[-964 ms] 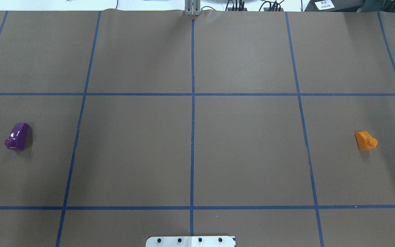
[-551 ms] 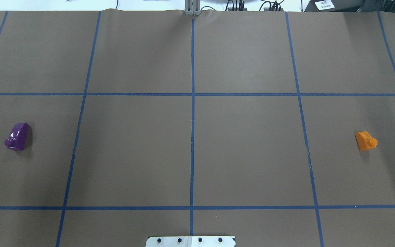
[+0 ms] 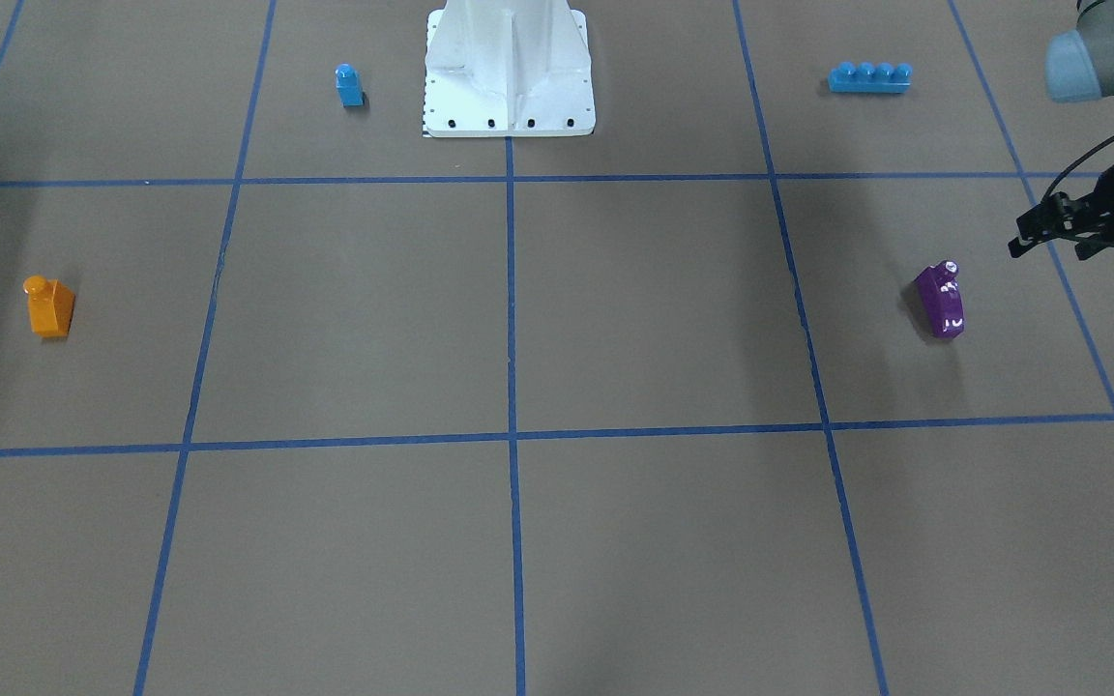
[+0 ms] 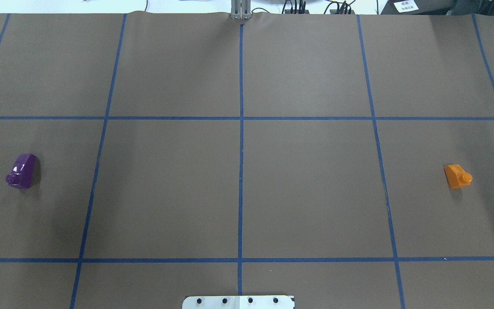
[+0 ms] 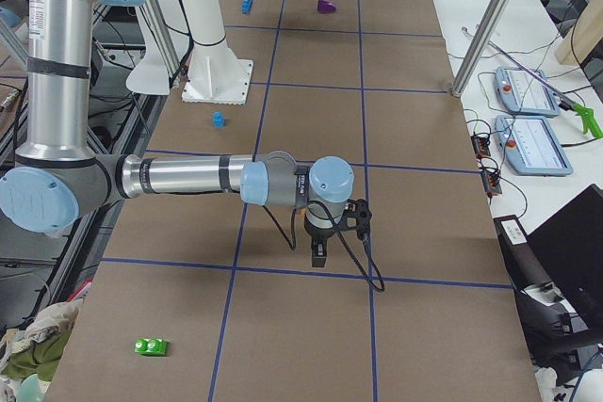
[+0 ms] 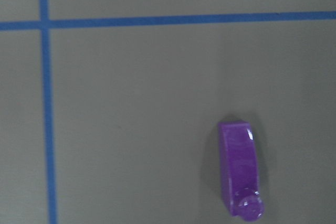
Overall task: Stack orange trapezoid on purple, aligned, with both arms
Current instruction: 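Reach the left gripper down and grasp the purple trapezoid block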
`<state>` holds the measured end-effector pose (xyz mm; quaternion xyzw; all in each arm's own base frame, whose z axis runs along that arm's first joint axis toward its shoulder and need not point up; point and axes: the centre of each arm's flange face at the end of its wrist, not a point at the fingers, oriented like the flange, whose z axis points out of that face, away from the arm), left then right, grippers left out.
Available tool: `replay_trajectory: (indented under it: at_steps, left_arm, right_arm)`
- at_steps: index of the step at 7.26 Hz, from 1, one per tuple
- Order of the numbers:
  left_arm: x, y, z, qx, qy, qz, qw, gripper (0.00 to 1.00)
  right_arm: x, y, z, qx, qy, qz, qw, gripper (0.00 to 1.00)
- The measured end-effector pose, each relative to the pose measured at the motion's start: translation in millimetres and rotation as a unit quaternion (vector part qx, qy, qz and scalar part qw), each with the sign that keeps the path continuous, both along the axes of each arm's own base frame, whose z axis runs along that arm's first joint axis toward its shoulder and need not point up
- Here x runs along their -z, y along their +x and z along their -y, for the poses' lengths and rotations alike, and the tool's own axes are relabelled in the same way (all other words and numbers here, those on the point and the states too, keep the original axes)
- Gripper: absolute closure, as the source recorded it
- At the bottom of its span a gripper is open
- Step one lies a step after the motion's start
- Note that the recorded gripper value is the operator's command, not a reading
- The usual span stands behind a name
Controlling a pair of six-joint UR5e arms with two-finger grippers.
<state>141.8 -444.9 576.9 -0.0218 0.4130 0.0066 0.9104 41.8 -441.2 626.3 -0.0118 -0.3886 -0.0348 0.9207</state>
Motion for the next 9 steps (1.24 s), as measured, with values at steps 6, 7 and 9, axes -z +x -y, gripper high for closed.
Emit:
replay_trajectory:
  at_steps: [6, 7, 9]
  left_arm:
    - [-13, 101, 11, -0.032, -0.009, 0.042, 0.9986, 0.82]
    - [-14, 107, 9, -0.036, -0.011, 0.045, 0.9983, 1.00]
    - [-17, 113, 7, -0.037, -0.018, 0.049, 0.9979, 1.00]
  right_arm:
    - [-10, -13, 4, 0.016, 0.015, -0.008, 0.9997, 0.00]
    - [-10, -17, 4, 0.021, 0.014, -0.008, 0.9996, 0.00]
    - [-11, -22, 5, 0.027, 0.015, -0.008, 0.9995, 0.00]
